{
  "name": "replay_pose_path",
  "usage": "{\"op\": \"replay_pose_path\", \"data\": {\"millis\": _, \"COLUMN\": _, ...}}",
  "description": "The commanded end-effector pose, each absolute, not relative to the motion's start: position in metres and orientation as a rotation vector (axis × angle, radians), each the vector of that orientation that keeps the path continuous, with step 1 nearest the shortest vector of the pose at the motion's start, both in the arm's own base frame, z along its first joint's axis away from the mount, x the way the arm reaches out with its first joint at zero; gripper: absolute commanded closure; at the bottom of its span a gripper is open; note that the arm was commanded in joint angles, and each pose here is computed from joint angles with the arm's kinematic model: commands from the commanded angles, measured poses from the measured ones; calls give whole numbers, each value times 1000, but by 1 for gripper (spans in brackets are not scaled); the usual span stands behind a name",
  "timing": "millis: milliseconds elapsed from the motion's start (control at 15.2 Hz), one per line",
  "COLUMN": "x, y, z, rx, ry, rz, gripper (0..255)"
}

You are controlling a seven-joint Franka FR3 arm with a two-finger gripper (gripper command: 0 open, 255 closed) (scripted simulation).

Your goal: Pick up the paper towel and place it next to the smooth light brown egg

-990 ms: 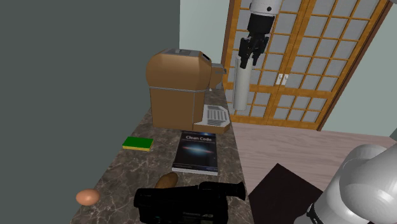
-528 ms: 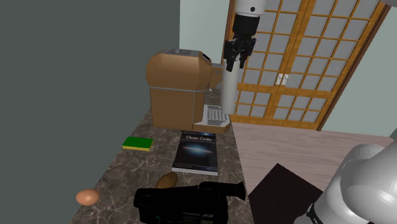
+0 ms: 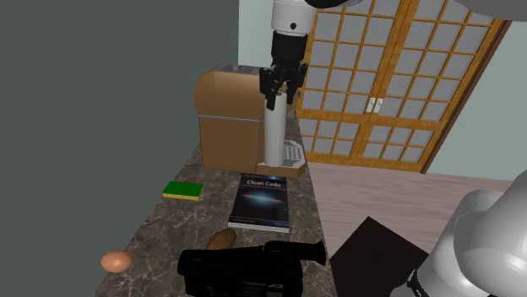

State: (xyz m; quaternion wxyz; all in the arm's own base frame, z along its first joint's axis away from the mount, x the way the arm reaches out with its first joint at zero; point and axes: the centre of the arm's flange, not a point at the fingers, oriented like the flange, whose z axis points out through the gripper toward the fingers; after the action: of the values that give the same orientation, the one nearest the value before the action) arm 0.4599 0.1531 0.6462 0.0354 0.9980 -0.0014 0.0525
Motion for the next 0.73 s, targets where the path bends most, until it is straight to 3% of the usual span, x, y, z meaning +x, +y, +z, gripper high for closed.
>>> {"op": "replay_pose_path", "data": {"millis": 0, "x": 468, "y": 175, "z": 637, "rx": 3067, "ry": -6, "rz": 163, "gripper": 255}}
{"op": "replay_pose_path", "data": {"millis": 660, "x": 501, "y": 297, "z": 598, "rx": 3067, "ry": -6, "rz": 163, "gripper": 255}}
